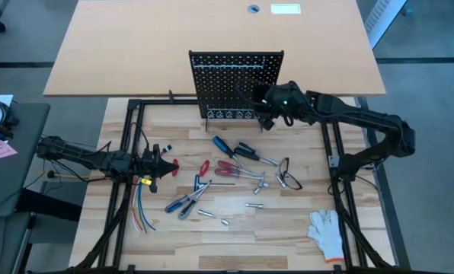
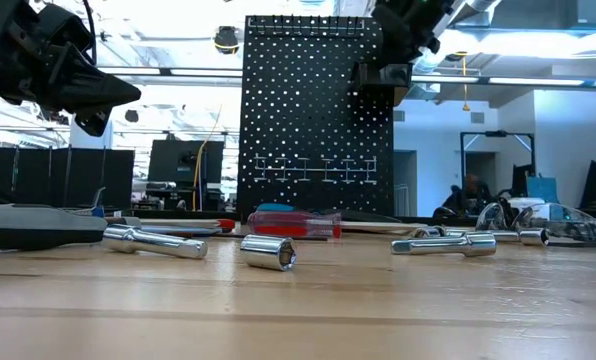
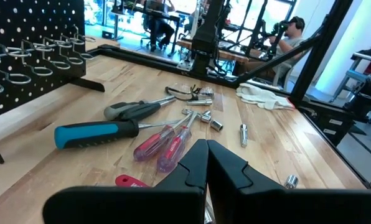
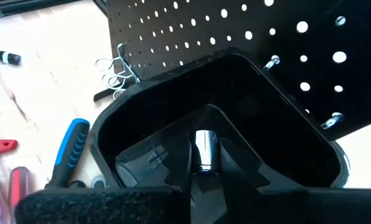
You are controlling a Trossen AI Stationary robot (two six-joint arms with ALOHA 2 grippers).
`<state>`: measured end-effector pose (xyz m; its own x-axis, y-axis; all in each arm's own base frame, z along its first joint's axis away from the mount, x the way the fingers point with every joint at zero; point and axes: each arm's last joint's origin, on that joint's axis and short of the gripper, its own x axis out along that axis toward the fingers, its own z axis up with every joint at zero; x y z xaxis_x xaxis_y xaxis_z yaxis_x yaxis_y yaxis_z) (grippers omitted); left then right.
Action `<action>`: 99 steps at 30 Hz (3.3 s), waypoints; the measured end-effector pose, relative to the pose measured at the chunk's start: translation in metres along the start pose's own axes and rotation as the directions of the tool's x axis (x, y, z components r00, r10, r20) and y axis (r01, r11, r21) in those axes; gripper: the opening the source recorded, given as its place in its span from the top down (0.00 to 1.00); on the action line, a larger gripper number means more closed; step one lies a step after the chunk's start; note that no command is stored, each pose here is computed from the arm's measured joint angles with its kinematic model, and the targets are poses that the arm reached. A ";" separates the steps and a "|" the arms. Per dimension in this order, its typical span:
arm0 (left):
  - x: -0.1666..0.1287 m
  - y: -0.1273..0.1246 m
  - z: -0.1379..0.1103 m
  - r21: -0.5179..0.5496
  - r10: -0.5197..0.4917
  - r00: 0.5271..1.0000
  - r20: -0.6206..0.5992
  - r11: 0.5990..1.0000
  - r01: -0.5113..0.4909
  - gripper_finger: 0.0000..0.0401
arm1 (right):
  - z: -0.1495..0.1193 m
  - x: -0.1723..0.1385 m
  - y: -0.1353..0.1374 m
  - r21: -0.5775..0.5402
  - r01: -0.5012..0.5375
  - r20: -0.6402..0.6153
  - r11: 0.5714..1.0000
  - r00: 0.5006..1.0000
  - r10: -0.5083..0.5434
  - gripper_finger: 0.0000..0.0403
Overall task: Hang tools onto peg board
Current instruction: Put the socket into the bin of the pegboard, then put the extension bar into the bin of the pegboard
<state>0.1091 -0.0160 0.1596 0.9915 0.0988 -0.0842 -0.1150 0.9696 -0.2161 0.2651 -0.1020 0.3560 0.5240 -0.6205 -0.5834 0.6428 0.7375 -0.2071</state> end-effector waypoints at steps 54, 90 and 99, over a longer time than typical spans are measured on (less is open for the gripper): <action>0.000 0.000 0.000 -0.011 0.001 1.000 -0.003 1.000 -0.001 1.00 | -0.157 -0.086 0.157 -0.361 -0.535 -0.068 0.764 0.832 0.551 0.69; 0.000 0.000 -0.001 -0.018 0.004 1.000 -0.014 1.000 -0.004 1.00 | -0.260 0.006 0.215 -0.178 -0.637 -0.271 0.750 0.764 0.585 0.79; 0.000 0.000 -0.001 -0.018 0.003 1.000 -0.014 1.000 -0.004 1.00 | -0.257 0.008 0.212 -0.155 -0.629 -0.272 0.762 0.768 0.579 0.79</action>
<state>0.1090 -0.0159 0.1581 0.9902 0.0991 -0.0985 -0.1197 0.9650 -0.2333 0.2618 0.1184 0.1053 0.6226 0.0227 -0.7822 0.0733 0.9935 0.0872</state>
